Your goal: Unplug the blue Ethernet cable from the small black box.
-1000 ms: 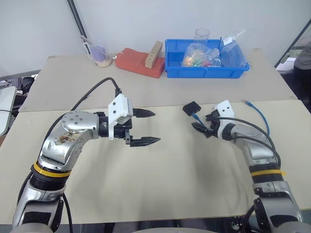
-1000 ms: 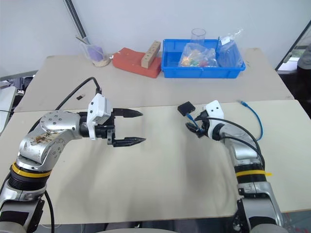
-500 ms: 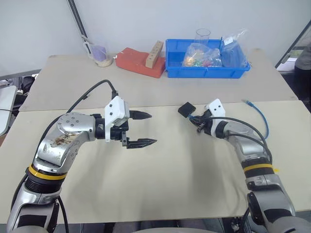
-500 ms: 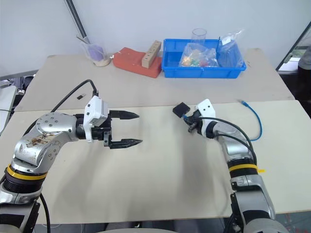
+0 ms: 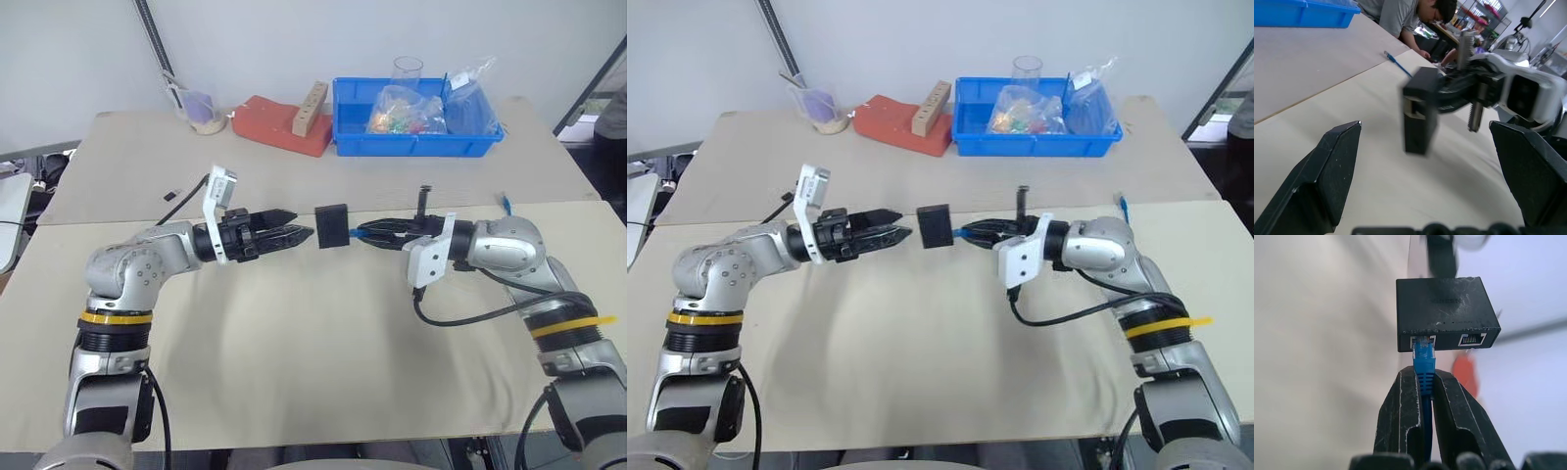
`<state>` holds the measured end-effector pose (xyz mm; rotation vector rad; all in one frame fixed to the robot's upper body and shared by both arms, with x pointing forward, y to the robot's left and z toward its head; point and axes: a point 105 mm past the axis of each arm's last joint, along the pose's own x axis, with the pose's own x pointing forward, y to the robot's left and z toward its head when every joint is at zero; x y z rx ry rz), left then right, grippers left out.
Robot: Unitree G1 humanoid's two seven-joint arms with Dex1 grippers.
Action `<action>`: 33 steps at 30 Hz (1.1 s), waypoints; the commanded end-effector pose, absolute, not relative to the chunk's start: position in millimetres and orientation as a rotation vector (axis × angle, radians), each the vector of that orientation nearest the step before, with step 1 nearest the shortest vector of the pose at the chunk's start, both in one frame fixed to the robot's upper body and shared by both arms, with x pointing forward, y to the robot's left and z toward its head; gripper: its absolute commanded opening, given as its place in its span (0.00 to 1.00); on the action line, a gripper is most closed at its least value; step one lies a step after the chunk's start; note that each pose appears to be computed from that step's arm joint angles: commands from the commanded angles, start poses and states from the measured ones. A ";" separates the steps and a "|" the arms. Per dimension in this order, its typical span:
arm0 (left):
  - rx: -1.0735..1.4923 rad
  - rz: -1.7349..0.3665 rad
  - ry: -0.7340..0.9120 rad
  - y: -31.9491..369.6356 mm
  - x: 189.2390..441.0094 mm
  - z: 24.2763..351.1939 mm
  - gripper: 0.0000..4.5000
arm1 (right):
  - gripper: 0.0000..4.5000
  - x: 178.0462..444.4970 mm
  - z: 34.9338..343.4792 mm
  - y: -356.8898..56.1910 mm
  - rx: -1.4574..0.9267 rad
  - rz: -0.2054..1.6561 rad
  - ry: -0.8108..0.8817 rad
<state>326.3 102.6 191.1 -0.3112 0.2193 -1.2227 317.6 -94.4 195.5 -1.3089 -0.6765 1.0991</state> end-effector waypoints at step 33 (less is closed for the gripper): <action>-0.073 -1.463 0.106 77.3 308.5 196.1 0.13 | 0.51 307.4 212.5 -84.2 -0.288 1.420 0.222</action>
